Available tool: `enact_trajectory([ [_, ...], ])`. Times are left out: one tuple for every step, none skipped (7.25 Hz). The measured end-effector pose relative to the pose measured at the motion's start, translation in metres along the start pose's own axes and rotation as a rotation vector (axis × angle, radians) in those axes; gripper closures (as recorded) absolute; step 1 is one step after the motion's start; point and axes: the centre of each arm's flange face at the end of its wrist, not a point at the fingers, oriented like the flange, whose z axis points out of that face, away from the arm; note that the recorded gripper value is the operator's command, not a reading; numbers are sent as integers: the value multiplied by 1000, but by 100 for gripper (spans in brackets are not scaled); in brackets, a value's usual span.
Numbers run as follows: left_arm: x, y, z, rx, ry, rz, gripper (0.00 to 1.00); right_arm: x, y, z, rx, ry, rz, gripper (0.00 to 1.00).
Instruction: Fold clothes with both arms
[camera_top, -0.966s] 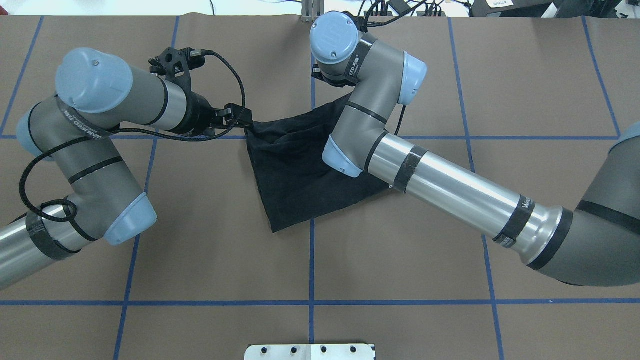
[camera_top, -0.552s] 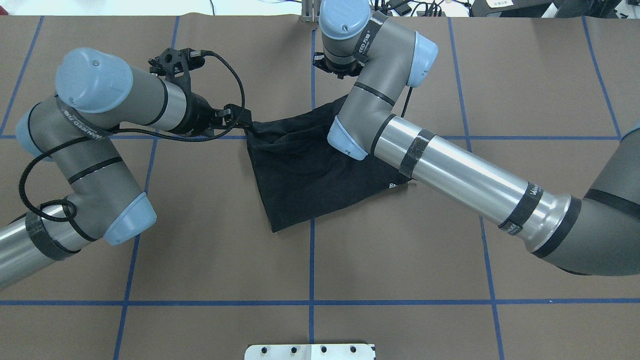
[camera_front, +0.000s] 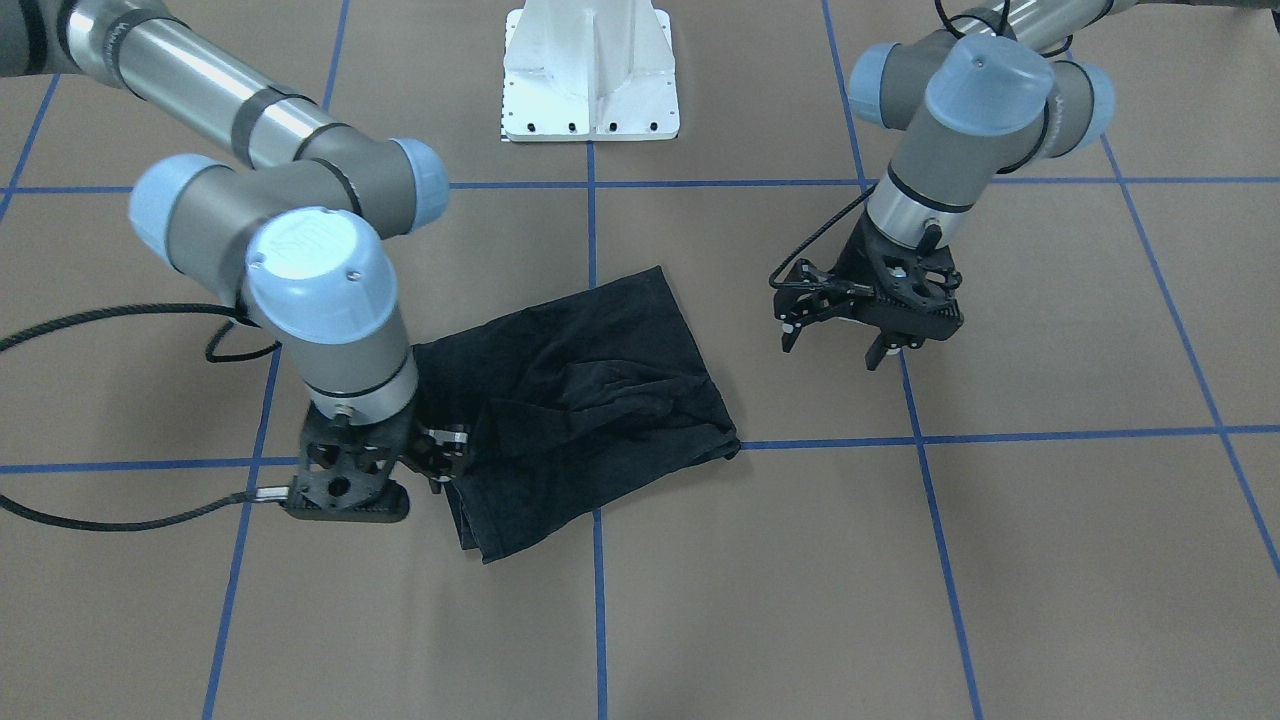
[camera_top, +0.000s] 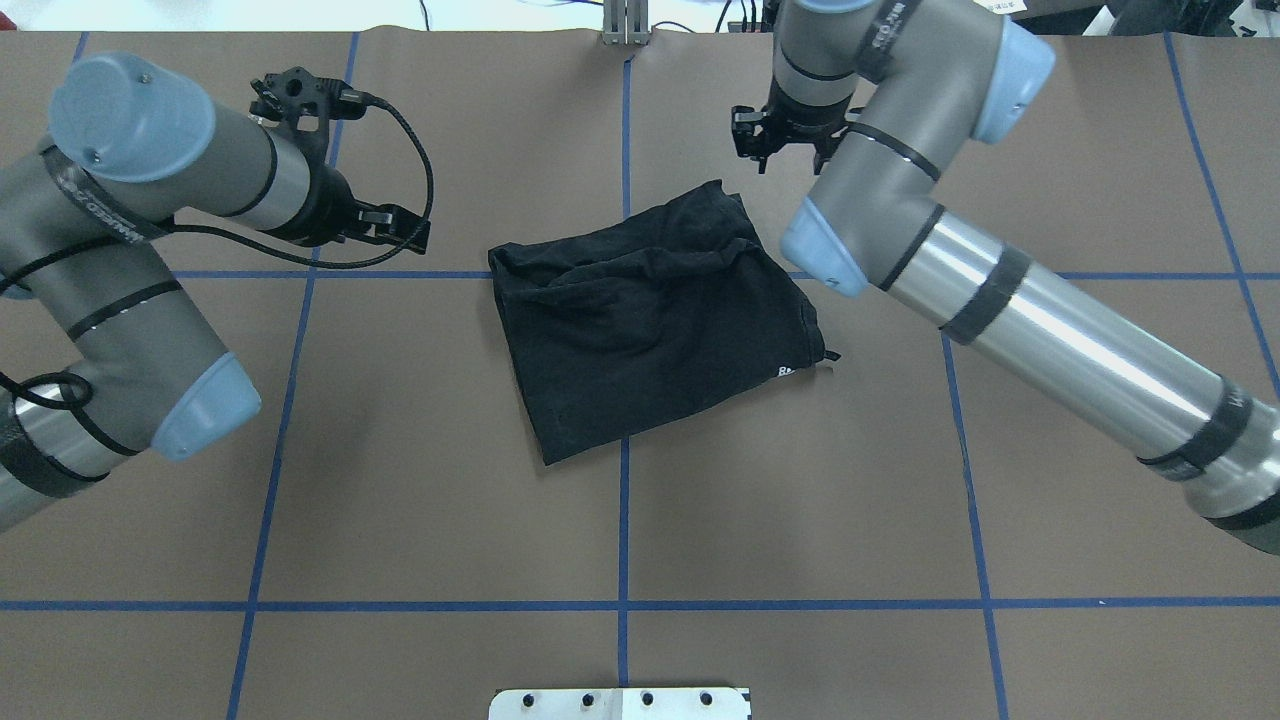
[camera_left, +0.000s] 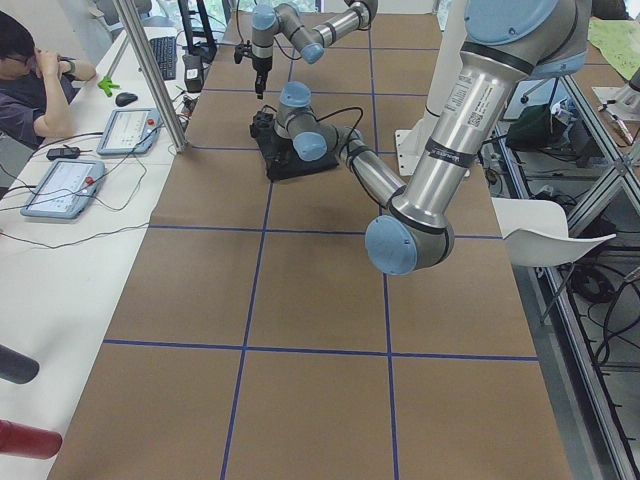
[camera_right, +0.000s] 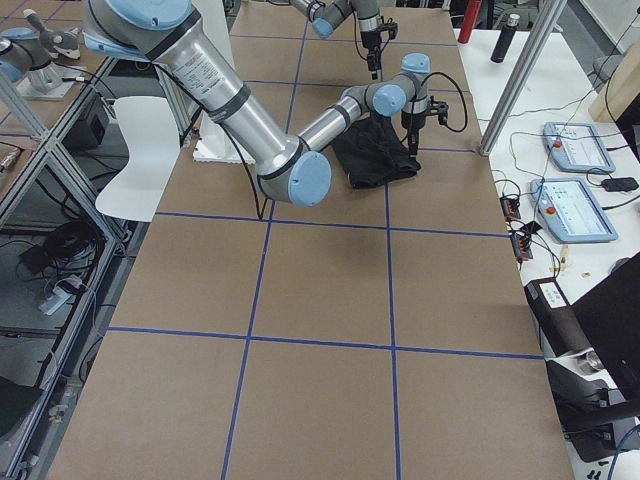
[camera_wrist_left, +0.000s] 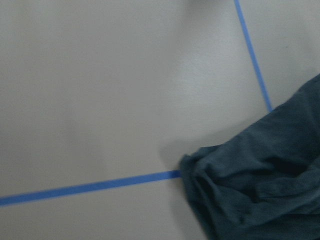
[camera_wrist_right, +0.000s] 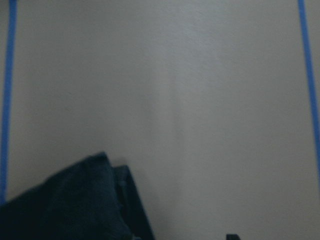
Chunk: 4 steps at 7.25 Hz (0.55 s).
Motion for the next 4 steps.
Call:
enact_trajectory([
  [-39,-8,-11,-14,-60,92,0,62,14,-8,-27,1,-53,1],
  [-84,-12,-22,-50,-98,151,0,128,27,-14,-50,-3,-100,1],
  [-135,-10,-34,-97,-108,167,0,193,39,-18,-73,-6,-140,1],
  [-191,-1,-48,-140,-97,167,0,255,48,-22,-91,-7,-176,1],
])
